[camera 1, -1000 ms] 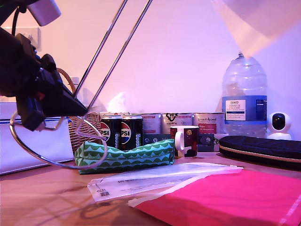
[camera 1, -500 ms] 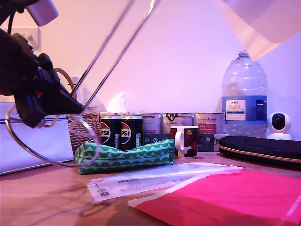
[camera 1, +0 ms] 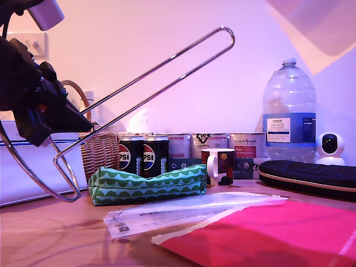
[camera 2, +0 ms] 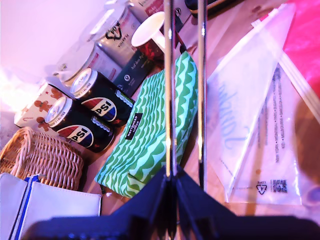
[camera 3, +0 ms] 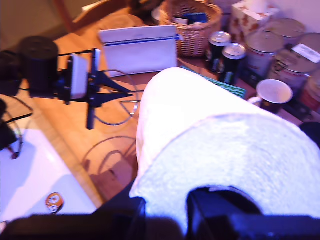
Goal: Insert the paper towel roll into the metallic stand.
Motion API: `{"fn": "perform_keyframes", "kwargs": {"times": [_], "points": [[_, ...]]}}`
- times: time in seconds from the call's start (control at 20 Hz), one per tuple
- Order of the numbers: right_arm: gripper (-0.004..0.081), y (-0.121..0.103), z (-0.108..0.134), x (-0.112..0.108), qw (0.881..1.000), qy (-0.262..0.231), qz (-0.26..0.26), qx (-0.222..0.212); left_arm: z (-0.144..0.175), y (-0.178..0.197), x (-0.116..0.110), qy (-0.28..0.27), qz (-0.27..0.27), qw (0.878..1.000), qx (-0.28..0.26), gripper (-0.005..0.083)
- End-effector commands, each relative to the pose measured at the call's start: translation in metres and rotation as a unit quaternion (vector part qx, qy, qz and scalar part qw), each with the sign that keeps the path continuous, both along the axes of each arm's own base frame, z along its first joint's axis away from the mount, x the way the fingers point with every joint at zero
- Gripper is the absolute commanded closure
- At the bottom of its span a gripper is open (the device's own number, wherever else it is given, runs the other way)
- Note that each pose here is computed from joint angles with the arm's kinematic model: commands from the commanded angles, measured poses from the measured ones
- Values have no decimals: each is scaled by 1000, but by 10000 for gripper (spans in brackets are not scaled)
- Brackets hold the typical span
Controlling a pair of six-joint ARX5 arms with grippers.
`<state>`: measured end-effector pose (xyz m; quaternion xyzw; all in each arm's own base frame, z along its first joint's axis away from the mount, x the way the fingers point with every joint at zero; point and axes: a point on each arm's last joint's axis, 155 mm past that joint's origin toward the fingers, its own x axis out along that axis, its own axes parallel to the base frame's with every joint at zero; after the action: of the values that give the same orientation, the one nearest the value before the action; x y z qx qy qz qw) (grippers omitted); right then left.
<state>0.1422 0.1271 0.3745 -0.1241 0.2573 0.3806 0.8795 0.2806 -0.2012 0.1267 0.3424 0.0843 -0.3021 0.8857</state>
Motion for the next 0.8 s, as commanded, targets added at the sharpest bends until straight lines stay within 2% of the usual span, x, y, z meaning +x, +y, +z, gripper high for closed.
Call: {"fn": "perform_keyframes", "kwargs": {"times": [0.0, 0.25, 0.55, 0.75], "points": [[781, -5, 5, 7, 1000, -18, -18, -4, 19, -5, 3, -16, -4, 1000, -23, 797], [780, -17, 10, 16, 998, -42, -48, -22, 16, -8, 0, -9, -15, 1000, -20, 797], [781, -19, 19, 11, 997, -53, -48, -22, 23, -33, -17, -11, -77, 996, -42, 797], [780, -22, 31, 7, 996, -65, -53, -11, 27, -40, -22, -13, -96, 994, -50, 797]]}}
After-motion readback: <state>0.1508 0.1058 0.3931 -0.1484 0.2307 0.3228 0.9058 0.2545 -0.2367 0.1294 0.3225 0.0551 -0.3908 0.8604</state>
